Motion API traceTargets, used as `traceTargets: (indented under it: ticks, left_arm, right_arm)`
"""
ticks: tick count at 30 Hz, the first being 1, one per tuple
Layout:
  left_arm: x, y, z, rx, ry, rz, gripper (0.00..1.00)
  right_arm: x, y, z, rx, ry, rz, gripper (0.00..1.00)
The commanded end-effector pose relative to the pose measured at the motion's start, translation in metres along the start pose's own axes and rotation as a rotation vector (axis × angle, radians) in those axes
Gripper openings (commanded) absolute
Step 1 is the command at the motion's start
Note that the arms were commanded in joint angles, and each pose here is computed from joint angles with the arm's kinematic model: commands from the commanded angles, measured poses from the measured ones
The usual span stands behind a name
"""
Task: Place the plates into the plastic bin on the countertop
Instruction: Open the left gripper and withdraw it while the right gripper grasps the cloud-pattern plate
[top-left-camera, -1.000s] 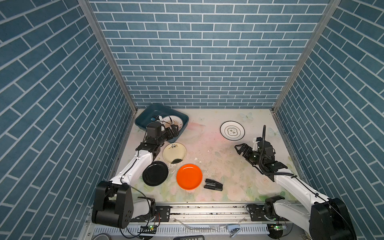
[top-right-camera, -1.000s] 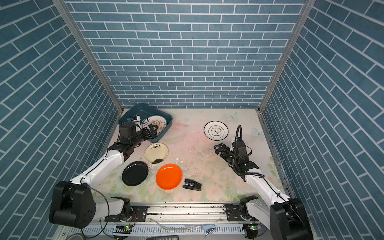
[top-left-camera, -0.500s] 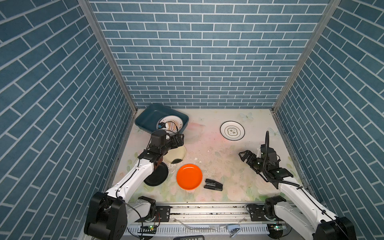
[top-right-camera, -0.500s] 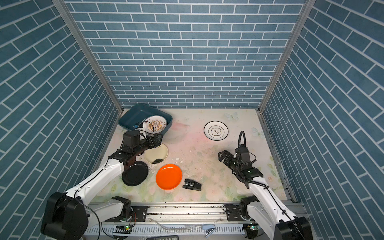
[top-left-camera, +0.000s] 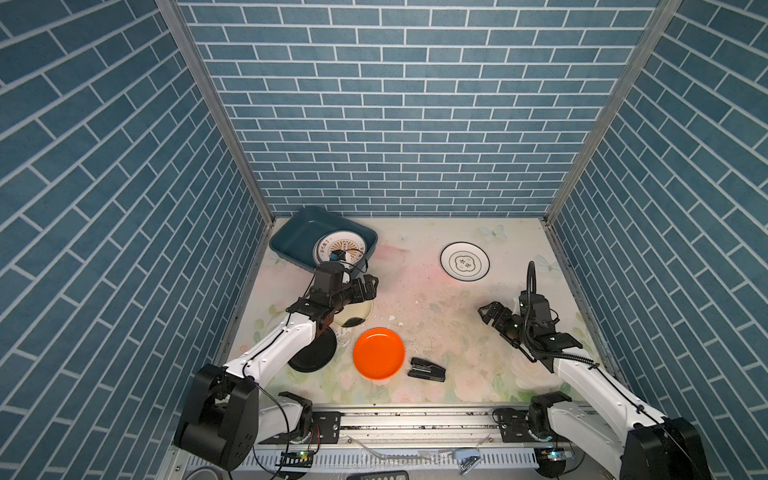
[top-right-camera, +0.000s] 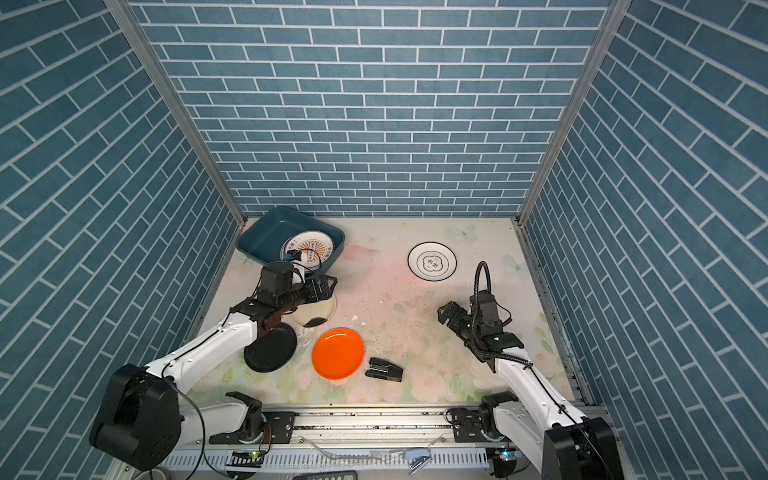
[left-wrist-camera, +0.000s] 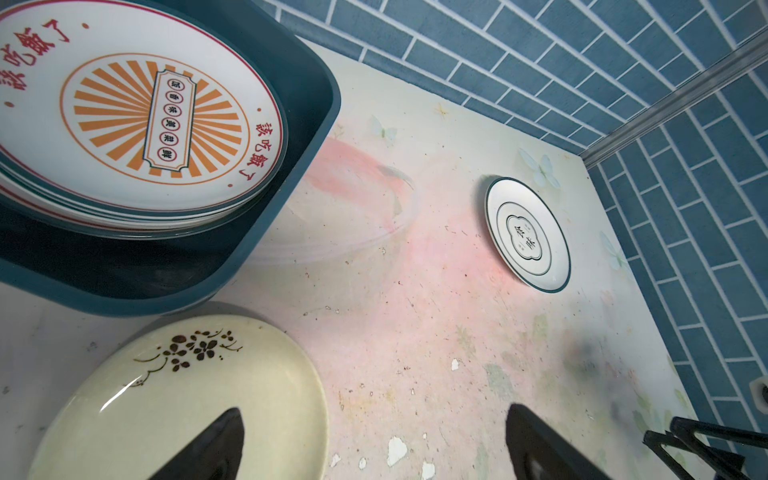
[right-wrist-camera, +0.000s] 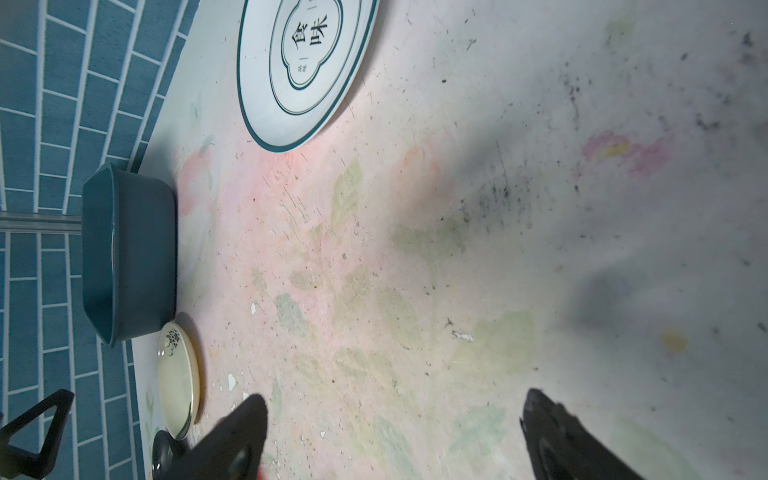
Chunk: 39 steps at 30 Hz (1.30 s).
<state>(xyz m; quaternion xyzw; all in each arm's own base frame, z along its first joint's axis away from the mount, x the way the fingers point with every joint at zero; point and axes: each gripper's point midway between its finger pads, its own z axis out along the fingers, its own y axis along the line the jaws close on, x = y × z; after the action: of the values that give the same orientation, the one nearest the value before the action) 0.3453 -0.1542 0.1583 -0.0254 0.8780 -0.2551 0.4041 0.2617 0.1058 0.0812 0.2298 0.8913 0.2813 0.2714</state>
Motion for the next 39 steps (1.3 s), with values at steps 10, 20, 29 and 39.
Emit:
traceTargets:
  ticks: [10, 20, 29, 39]
  left_arm:
    - [-0.017, -0.010, -0.028, 0.003, -0.083, 0.042, 1.00]
    - [-0.013, -0.006, -0.026, -0.014, -0.070, 0.037, 1.00]
    - [-0.005, -0.003, -0.021, -0.001, -0.058, 0.012, 1.00]
    - [0.002, -0.010, -0.011, 0.055, -0.036, -0.004, 1.00]
  right_arm:
    - [-0.004, 0.001, 0.004, 0.014, 0.013, 0.026, 0.95]
    - [-0.007, -0.006, 0.000, 0.061, 0.004, 0.022, 0.99]
    - [-0.022, -0.003, 0.010, 0.078, -0.006, 0.009, 0.99]
    - [-0.060, -0.003, 0.056, 0.091, -0.001, 0.038, 0.91]
